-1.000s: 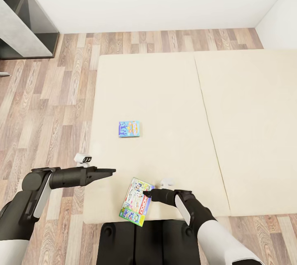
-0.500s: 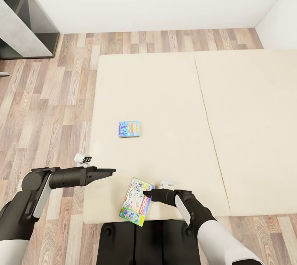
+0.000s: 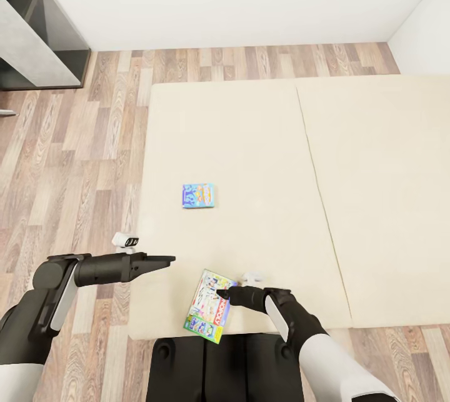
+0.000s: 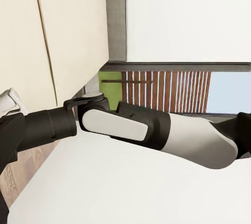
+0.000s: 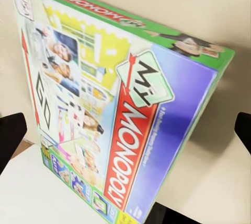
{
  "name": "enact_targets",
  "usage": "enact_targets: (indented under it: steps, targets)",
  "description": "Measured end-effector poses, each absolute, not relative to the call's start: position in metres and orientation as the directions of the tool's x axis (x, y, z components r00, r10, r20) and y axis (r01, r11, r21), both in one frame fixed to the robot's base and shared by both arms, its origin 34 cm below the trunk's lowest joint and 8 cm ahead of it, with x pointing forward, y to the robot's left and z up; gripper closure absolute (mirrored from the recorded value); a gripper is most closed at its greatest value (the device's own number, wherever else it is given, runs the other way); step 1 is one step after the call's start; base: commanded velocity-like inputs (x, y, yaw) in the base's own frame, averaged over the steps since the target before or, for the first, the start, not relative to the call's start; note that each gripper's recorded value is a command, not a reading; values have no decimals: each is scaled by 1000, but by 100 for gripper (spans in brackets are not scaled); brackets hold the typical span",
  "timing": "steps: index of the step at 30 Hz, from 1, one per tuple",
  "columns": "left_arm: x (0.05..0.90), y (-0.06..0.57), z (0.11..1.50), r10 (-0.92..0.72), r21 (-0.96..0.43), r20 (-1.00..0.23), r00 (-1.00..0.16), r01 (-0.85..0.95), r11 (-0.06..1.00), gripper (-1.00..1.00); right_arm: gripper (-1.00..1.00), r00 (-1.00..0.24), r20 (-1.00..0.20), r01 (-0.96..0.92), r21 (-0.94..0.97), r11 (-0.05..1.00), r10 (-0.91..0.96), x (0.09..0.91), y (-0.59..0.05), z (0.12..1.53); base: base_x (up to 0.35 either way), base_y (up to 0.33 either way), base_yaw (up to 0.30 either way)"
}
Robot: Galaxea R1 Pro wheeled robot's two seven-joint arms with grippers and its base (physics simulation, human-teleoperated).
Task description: Put all the toys in the child's room - the three board games (two on the bed and one on the table), the two jigsaw puzzles on the table, and the tennis ball on the table - inside the toy box on the table in the child's room.
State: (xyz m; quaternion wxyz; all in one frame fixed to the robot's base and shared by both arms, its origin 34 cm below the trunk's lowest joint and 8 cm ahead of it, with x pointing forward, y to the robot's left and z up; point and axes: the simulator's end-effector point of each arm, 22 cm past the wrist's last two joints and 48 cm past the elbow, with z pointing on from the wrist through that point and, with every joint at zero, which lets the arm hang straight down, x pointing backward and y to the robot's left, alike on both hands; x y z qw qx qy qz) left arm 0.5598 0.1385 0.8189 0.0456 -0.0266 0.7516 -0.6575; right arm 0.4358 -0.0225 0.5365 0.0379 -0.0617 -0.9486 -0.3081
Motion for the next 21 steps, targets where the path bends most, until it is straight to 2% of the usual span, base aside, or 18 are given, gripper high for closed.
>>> enact_targets:
  steps: [21]
  targets:
    - [560,139,819,-101,-991,-34,-994,20,135,-100,-100,-990,110,140,580,803,94,436,-23,536,0,19,0]
